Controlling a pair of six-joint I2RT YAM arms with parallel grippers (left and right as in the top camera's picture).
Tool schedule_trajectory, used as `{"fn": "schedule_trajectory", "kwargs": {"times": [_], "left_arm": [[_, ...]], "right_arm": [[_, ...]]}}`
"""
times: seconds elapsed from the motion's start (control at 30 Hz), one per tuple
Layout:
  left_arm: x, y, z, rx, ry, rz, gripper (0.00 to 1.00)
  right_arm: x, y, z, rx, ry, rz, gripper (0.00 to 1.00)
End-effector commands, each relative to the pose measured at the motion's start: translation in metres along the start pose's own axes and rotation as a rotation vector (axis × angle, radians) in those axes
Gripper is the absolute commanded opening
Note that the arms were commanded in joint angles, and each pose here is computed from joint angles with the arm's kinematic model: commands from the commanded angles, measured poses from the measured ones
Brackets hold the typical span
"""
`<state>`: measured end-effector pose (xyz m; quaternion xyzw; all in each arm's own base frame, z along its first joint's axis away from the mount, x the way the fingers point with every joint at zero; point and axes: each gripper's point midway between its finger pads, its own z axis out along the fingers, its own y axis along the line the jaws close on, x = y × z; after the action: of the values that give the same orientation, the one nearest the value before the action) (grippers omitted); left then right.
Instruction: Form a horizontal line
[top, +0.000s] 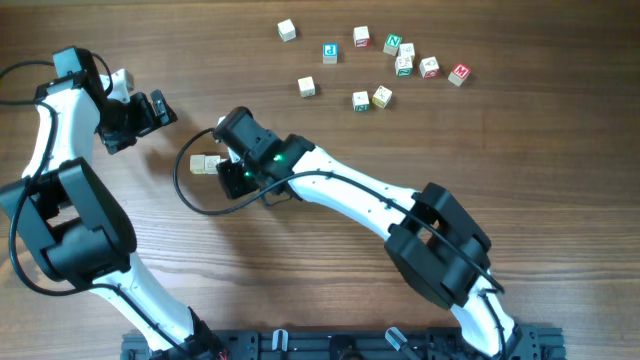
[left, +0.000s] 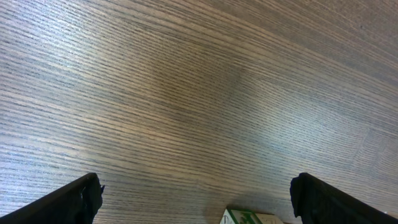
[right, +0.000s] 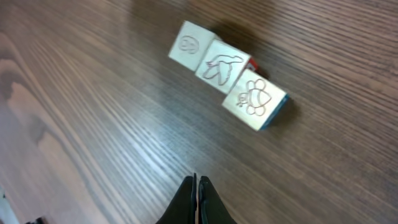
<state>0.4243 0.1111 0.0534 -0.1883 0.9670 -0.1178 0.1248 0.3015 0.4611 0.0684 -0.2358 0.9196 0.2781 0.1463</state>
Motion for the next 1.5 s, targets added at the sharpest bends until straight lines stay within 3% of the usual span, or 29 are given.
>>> {"fn": "schedule_trajectory", "kwargs": {"times": [0.0, 0.53, 1.47], "left_arm": [[-0.003, -0.001, 0.0, 0.005, -0.004, 0.002, 1.0], [-0.003, -0.001, 0.0, 0.005, -0.004, 0.002, 1.0], [-0.003, -0.001, 0.0, 0.005, -0.004, 0.002, 1.0]], "right_arm": [[0.021, -0.016, 0.029, 0.002, 0.069, 0.004, 0.04], [0.016, -0.025, 0.055, -0.024, 0.037, 0.003, 0.05], [0.006, -0.032, 0.058, -0.047, 0.011, 0.017, 0.06]]}}
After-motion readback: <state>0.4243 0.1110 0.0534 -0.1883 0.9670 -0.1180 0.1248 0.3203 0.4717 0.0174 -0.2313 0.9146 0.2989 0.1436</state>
